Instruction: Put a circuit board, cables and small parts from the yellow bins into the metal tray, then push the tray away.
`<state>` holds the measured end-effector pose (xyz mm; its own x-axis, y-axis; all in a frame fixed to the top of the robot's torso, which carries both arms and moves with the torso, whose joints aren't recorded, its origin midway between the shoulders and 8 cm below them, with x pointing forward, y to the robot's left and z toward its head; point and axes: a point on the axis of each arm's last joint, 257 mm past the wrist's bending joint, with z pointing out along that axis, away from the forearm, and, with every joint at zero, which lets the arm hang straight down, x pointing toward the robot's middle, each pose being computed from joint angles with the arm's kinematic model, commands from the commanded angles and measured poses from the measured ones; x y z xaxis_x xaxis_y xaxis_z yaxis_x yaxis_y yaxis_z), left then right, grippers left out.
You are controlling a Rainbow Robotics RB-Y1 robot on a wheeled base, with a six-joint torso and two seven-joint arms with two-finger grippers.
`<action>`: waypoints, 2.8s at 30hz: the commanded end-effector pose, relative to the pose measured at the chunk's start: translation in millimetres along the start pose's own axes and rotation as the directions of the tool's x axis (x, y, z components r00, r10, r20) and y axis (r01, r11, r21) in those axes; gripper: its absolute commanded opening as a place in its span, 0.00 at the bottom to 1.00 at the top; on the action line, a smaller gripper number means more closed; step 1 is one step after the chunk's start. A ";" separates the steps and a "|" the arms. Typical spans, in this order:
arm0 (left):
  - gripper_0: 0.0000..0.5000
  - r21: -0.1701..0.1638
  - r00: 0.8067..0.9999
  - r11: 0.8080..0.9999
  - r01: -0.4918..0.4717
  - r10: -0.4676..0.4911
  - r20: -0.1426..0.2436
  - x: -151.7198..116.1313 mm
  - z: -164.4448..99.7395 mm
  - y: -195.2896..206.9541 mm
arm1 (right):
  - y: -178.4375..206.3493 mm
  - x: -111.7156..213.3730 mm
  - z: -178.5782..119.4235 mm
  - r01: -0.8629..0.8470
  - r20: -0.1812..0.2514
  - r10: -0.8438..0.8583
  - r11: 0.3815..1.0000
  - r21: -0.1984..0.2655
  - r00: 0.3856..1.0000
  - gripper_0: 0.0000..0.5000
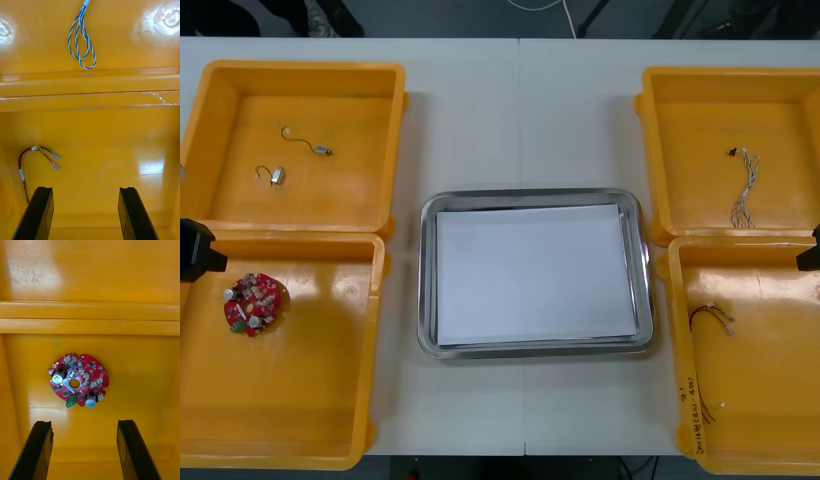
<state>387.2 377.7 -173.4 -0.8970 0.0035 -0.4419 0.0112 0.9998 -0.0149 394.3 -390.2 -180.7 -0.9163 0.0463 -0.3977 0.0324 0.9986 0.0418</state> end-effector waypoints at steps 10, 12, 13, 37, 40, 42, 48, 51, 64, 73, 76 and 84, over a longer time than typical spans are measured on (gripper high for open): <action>1.00 -0.014 0.995 0.995 -0.102 0.102 0.014 -4.1 -7.6 6.0 | -5.8 -10.3 -11.8 0.054 0.017 -0.055 0.998 0.032 0.998 1.00; 1.00 -0.014 0.995 0.995 -0.102 0.102 0.014 -4.1 -7.6 6.0 | -5.8 -10.3 -11.8 0.054 0.017 -0.055 0.998 0.032 0.998 1.00; 1.00 -0.014 0.995 0.995 -0.102 0.102 0.014 -4.1 -7.6 6.0 | -5.8 -10.3 -11.8 0.054 0.017 -0.055 0.998 0.032 0.998 1.00; 1.00 -0.014 0.995 0.995 -0.102 0.102 0.014 -4.1 -7.6 6.0 | -5.8 -10.3 -11.8 0.054 0.017 -0.055 0.998 0.032 0.998 1.00; 1.00 -0.014 0.995 0.995 -0.102 0.102 0.014 -4.1 -7.6 6.0 | -5.8 -10.3 -11.8 0.054 0.017 -0.055 0.998 0.032 0.998 1.00; 1.00 -0.014 0.995 0.995 -0.102 0.102 0.014 -4.1 -7.6 6.0 | -5.8 -10.3 -11.8 0.054 0.017 -0.055 0.998 0.032 0.998 1.00; 1.00 -0.014 0.995 0.995 -0.102 0.102 0.014 -4.1 -7.6 6.0 | -5.8 -10.3 -11.8 0.054 0.017 -0.055 0.998 0.032 0.998 1.00; 1.00 -0.014 0.995 0.995 -0.102 0.102 0.014 -4.1 -7.6 6.0 | -5.8 -10.3 -11.8 0.054 0.017 -0.055 0.998 0.032 0.998 1.00; 1.00 -0.014 0.995 0.995 -0.102 0.102 0.014 -4.1 -7.6 6.0 | -5.8 -10.3 -11.8 0.054 0.017 -0.055 0.998 0.032 0.998 1.00; 1.00 -0.014 0.995 0.995 -0.102 0.102 0.014 -4.1 -7.6 6.0 | -5.8 -10.3 -11.8 0.054 0.017 -0.055 0.998 0.032 0.998 1.00; 1.00 -0.014 0.995 0.995 -0.102 0.102 0.014 -4.1 -7.6 6.0 | -5.8 -10.3 -11.8 0.054 0.017 -0.055 0.998 0.032 0.998 1.00; 1.00 -0.014 0.995 0.995 -0.102 0.102 0.014 -4.1 -7.6 6.0 | -5.8 -10.3 -11.8 0.054 0.017 -0.055 0.998 0.032 0.998 1.00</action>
<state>387.2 377.7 -173.4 -0.8971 0.0038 -0.4419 0.0115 0.9998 -0.0148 394.3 -390.2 -180.7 -0.9163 0.0463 -0.3977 0.0324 0.9986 0.0418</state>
